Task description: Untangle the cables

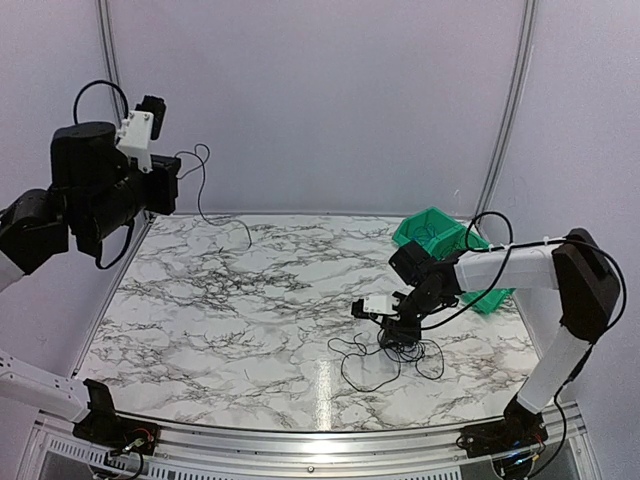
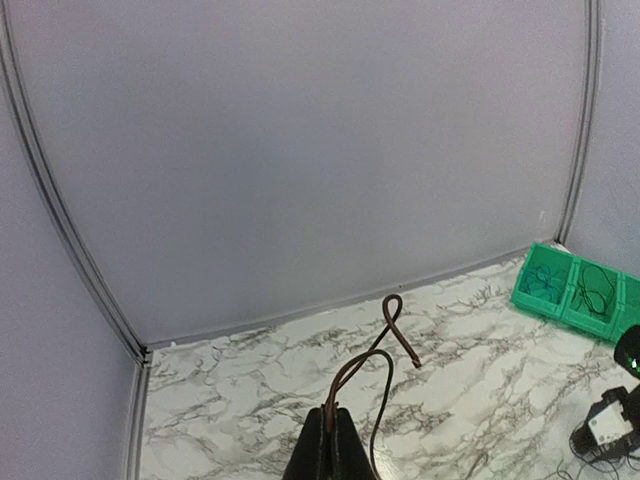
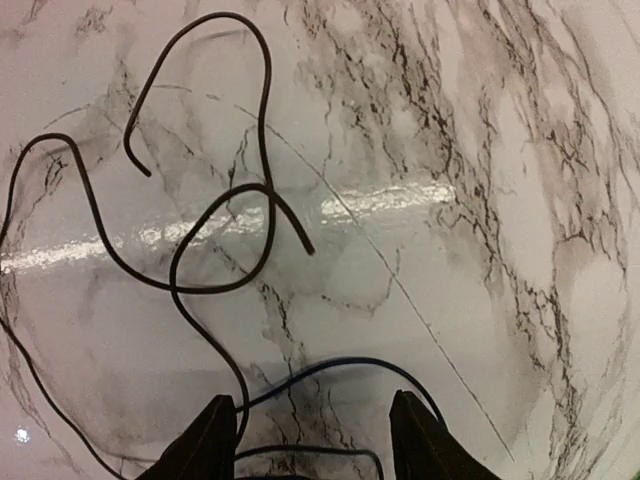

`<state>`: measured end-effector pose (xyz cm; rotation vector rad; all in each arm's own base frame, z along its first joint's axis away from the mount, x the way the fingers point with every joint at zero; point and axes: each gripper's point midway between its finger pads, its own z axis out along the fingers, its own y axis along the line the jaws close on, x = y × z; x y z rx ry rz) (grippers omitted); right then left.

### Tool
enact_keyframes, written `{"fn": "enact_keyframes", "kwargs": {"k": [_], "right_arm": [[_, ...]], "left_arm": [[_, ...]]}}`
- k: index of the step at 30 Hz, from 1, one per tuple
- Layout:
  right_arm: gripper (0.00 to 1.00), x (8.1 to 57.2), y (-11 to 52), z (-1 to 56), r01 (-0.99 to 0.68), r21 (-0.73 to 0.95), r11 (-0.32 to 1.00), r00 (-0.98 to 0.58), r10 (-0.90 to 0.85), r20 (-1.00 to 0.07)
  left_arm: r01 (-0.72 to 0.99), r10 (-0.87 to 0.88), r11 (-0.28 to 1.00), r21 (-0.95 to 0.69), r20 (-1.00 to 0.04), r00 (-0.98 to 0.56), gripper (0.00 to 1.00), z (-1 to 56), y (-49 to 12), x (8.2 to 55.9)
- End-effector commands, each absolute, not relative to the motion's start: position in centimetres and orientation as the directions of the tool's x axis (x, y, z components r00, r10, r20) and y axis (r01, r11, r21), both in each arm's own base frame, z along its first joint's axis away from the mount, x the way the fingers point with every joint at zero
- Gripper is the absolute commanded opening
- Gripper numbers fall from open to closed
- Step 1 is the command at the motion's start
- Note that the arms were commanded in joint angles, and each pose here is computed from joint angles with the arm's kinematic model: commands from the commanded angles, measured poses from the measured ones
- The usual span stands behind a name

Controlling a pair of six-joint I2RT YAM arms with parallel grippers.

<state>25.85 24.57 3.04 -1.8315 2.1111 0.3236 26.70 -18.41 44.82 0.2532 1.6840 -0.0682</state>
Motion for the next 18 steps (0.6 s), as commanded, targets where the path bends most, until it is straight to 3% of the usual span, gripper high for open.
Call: {"fn": "enact_keyframes", "kwargs": {"k": [1, 10, 15, 18], "right_arm": [[0.54, 27.0, 25.4, 9.8, -0.98, -0.107, 0.168, -0.097, -0.873, -0.478], [0.54, 27.6, 29.3, 22.1, -0.973, -0.155, 0.171, -0.005, -0.689, -0.725], [0.52, 28.0, 31.5, 26.3, -0.975, -0.105, 0.195, -0.023, -0.559, -0.829], [0.52, 28.6, 32.7, 26.7, -0.98, -0.053, 0.194, -0.058, -0.524, -0.849]], "left_arm": [[0.346, 0.089, 0.938, 0.017, -0.977, -0.192, 0.0, 40.5, -22.3, 26.8], [0.582, 0.194, 0.813, -0.028, -0.929, -0.316, 0.0, 31.7, -32.2, 28.0], [0.64, 0.147, 0.766, -0.061, -0.952, -0.267, 0.0, 30.5, -35.0, 28.5], [0.638, 0.028, 0.764, -0.097, -0.983, -0.183, 0.0, 31.7, -34.9, 28.6]]}}
